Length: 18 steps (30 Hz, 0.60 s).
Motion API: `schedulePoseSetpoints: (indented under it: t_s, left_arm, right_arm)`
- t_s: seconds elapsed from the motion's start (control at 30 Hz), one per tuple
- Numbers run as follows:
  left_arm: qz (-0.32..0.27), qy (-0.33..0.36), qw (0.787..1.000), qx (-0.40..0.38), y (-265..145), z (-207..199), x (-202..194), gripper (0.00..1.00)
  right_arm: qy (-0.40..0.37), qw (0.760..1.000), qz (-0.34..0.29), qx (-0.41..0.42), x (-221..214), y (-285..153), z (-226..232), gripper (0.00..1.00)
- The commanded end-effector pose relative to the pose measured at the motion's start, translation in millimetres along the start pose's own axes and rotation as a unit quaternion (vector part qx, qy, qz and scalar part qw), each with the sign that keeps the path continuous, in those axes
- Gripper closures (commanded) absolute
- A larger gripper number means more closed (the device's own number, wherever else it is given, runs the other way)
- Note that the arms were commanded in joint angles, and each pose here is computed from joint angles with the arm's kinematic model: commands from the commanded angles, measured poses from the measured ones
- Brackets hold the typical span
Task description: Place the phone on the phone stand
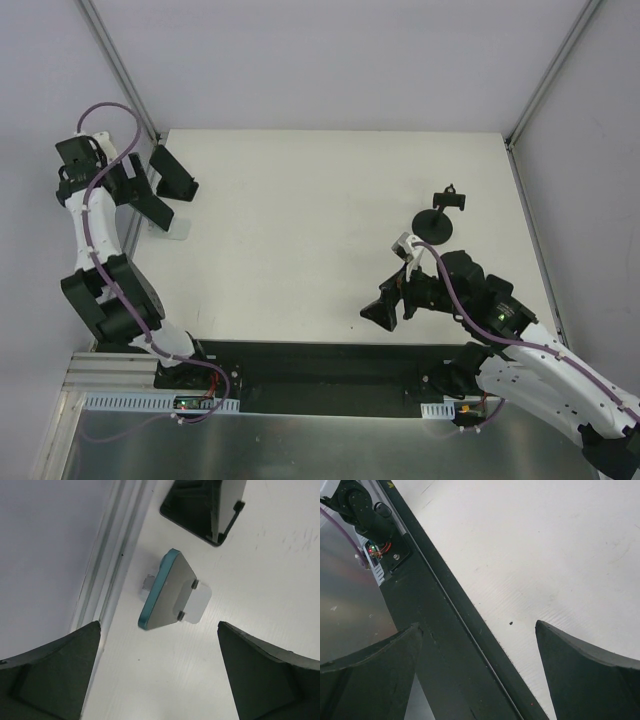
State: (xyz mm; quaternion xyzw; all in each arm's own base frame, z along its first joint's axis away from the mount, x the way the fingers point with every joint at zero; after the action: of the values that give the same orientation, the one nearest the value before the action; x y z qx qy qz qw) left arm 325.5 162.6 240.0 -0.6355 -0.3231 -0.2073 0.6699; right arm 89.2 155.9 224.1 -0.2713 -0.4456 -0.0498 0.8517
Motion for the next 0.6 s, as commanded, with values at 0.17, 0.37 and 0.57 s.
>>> schedulePoseSetpoints:
  t_s: [0.17, 0.37, 0.57]
  left_arm:
    - [-0.183, -0.168, 0.969, 0.0, -118, -62, 3, 0.06]
    - [-0.194, 0.019, 0.966, -0.168, -141, -156, -17, 0.05]
    - [-0.11, 0.122, 0.945, -0.284, -106, -238, -63, 0.05]
  right_arm:
    - [0.01, 0.998, 0.003, -0.069, 2, 3, -15, 0.04]
    - [0.015, 0.994, 0.01, -0.105, 1, -1, -20, 0.04]
    - [0.067, 0.967, -0.021, -0.246, 3, -10, -43, 0.04]
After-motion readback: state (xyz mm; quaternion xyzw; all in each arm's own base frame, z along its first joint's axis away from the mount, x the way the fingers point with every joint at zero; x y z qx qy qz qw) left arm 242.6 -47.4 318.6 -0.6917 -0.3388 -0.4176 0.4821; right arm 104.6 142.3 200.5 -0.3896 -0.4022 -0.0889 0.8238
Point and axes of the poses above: each gripper's point midway between its finger pads, its own y axis out along the fingers, its own z axis along the line the jaws close on, x = y × z, the point moved 8 cm from there along -y, back along the fingers, and after that the axes turned 6 degrees about y, right-handed, at the moved point
